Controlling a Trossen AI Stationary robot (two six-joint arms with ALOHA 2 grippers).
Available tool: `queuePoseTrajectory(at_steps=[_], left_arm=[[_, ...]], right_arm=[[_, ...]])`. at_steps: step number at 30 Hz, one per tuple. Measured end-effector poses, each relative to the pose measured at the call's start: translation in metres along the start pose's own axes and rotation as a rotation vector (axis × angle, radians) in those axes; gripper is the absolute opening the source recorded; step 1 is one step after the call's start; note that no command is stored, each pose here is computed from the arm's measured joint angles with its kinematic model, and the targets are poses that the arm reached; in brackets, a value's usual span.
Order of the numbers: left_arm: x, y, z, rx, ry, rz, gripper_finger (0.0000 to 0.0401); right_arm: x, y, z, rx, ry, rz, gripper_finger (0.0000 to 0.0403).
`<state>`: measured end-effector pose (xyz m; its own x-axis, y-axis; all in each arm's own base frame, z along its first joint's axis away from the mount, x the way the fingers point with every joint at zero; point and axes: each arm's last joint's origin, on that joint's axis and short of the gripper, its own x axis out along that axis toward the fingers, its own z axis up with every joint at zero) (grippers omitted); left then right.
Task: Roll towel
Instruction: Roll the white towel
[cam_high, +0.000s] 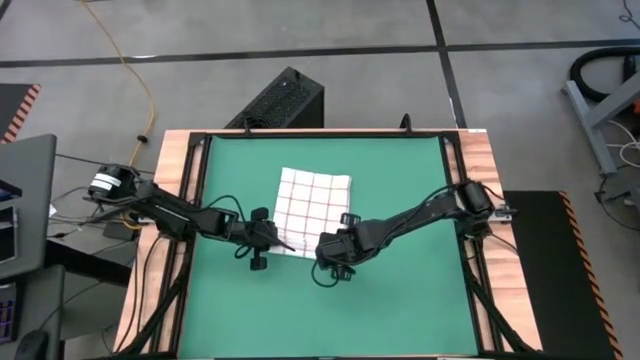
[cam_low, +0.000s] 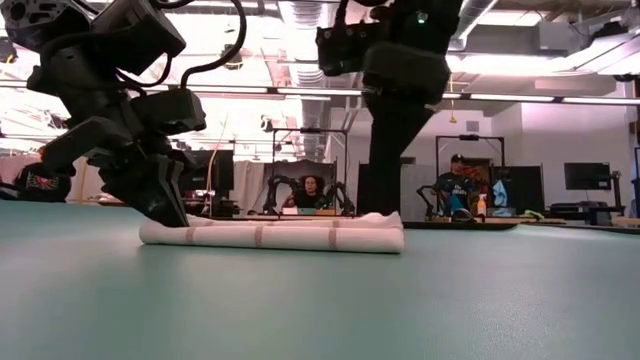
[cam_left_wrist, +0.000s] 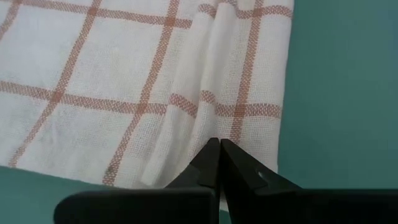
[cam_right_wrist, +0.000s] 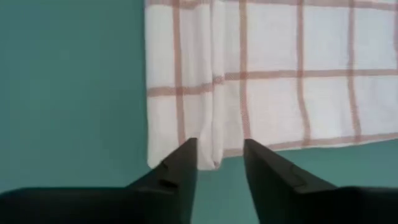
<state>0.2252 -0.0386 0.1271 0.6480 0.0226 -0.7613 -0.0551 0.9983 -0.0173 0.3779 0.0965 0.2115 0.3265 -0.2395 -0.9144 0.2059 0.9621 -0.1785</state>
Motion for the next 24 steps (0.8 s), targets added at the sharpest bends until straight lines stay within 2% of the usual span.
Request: queuePoseTrajectory(at_steps=[4,8,10,13,17,24], left_arm=[[0.0,0.0,0.0,0.0,0.0,0.0,0.0],[0.0,0.0,0.0,-0.002,-0.001,-0.001,0.0],[0.0,0.0,0.0,-0.005,-0.001,-0.001,0.0],[0.0,0.0,0.0,-0.006,-0.001,-0.001,0.0],[0.0,0.0,0.0,-0.006,-0.002,-0.002,0.0],[0.0,0.0,0.0,0.001,-0.003,-0.007,0.0]], right_arm=[[-0.01,0.003,0.0,-0.057,-0.017,0.062,0.0203],[-0.014,0.028,-0.004,-0.27,-0.12,0.119,0.0215],[-0.006,0.039,-0.009,-0.323,-0.136,0.14,0.0216],[0.003,0.041,-0.015,-0.298,-0.16,0.121,0.0216],[0.018,0.031,-0.024,-0.22,-0.133,0.011,0.0216],[0.03,0.025,-0.026,-0.187,-0.134,0.049,0.0217]])
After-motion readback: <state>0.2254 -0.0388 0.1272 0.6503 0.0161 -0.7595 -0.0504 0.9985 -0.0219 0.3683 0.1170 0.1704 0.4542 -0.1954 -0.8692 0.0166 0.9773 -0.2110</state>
